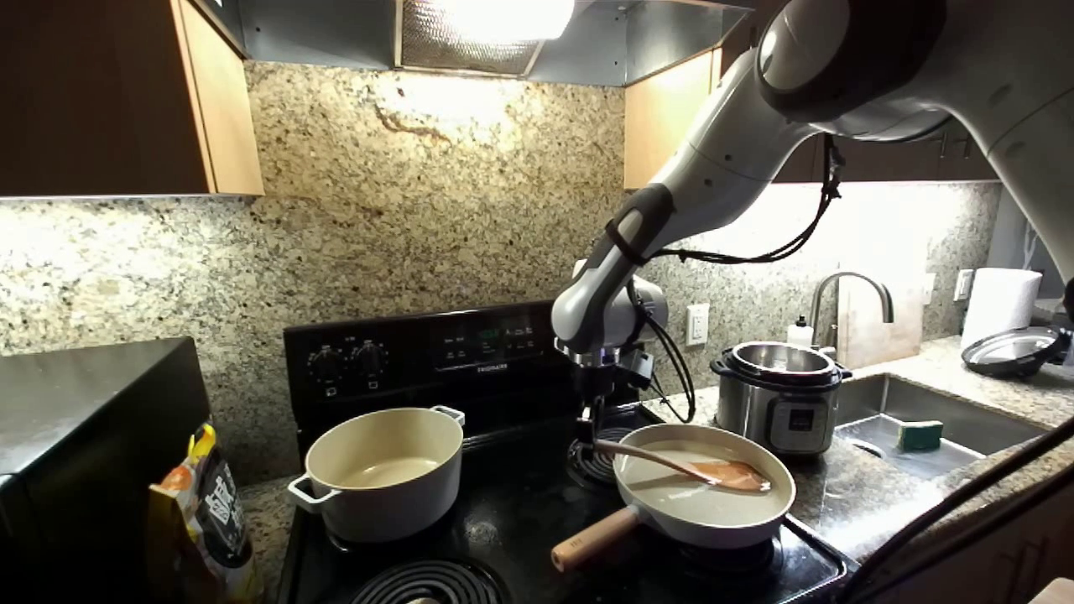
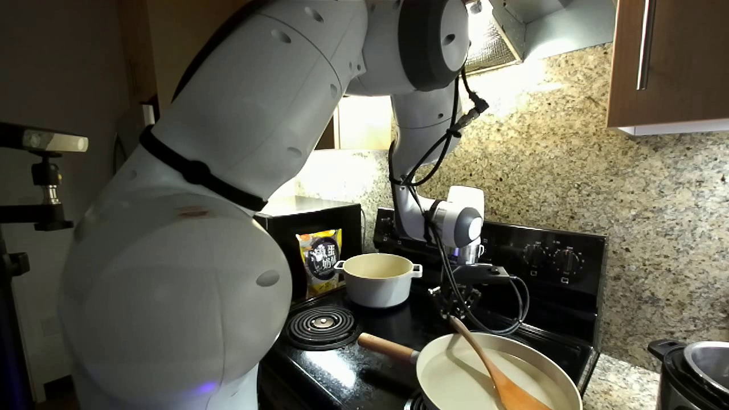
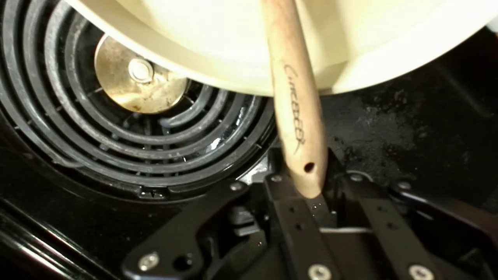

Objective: Pick up the cooking stick and stir in the pan

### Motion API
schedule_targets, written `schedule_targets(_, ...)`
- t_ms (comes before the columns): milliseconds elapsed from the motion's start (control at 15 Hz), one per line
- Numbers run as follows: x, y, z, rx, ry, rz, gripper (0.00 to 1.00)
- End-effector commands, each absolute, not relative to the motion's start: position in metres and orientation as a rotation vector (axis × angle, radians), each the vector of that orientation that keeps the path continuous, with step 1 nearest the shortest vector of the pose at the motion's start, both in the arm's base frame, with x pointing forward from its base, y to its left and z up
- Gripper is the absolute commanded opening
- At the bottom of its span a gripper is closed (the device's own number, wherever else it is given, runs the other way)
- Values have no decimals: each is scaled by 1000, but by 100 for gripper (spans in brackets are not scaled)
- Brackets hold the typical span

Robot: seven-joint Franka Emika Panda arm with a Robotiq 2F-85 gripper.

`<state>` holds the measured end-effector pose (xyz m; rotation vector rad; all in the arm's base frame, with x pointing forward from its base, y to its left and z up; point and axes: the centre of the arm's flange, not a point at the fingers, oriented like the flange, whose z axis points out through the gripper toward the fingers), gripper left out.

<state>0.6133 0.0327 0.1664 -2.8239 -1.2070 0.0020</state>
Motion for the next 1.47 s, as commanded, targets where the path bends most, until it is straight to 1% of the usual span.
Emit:
schedule_targets(0, 597, 31, 180, -2845, -1221, 10, 9)
schedule_targets(67, 596, 31, 181, -2853, -1224, 9, 11)
schedule_targets(400, 581, 34, 197, -2911, -1233, -43, 11)
schedule_targets(800, 564, 30, 212, -2912, -1246, -348, 11)
schedule_targets(1400, 564, 70, 232, -2833, -1396, -552, 11)
